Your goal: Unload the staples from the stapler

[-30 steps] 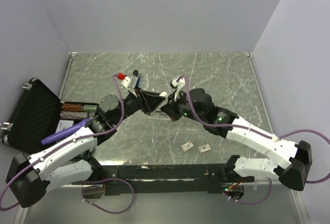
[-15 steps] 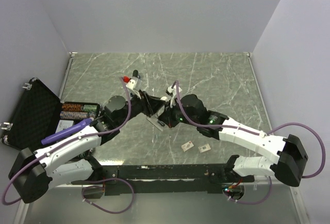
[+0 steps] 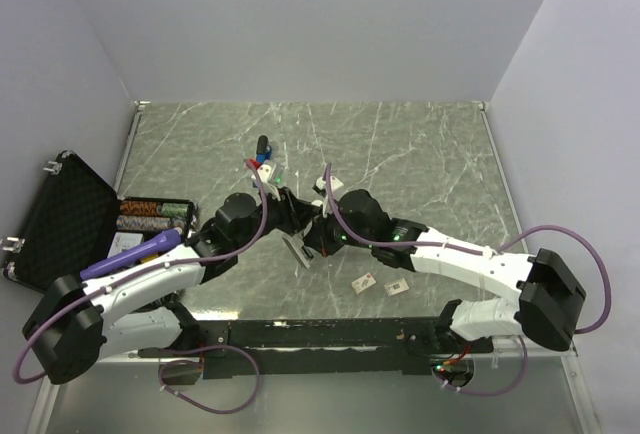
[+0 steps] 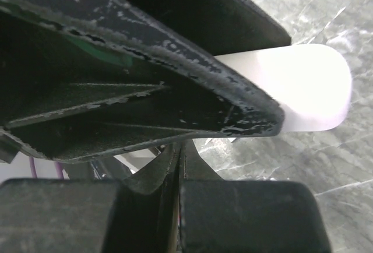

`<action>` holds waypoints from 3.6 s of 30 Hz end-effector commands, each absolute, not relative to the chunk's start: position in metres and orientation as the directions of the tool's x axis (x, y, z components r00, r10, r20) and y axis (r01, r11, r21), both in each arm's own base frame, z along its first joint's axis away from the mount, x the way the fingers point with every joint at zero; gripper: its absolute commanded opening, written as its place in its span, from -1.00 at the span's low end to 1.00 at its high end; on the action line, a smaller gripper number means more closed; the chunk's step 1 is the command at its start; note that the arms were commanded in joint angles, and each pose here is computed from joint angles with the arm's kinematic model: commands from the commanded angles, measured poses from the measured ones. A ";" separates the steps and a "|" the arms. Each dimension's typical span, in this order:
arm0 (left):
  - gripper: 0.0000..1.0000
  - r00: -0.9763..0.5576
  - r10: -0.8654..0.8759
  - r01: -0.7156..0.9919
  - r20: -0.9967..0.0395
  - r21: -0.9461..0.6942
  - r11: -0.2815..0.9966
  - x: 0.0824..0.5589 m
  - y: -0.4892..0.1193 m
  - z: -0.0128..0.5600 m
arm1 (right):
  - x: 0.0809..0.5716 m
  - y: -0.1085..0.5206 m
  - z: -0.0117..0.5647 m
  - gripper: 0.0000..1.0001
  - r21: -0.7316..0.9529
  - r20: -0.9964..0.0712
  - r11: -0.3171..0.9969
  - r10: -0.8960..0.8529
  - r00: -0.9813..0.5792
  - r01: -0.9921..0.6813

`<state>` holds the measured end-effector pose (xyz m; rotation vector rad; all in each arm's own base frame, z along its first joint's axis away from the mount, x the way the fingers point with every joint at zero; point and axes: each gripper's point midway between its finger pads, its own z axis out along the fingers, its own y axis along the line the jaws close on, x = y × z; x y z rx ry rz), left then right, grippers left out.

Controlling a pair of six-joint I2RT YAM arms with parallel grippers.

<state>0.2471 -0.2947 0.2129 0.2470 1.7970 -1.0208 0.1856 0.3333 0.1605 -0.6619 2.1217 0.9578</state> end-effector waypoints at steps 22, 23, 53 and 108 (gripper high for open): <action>-0.99 -0.430 -0.343 0.428 -0.835 -0.523 0.737 0.291 -0.306 0.190 | 0.168 0.369 0.156 -1.00 0.602 -0.716 0.451 -0.058 -0.695 -0.659; -0.99 -0.433 -0.340 0.423 -0.835 -0.521 0.741 0.292 -0.307 0.187 | 0.168 0.370 0.156 -1.00 0.606 -0.714 0.451 -0.056 -0.698 -0.655; -0.99 -0.351 -0.382 0.496 -0.855 -0.516 0.698 0.263 -0.280 0.258 | 0.201 0.327 0.179 -1.00 0.376 -0.820 0.656 -0.093 -0.564 -0.655; -0.99 -0.286 -0.481 0.575 -0.829 -0.550 0.606 0.235 -0.259 0.361 | 0.182 0.347 0.249 -1.00 0.285 -0.882 0.675 -0.094 -0.462 -0.681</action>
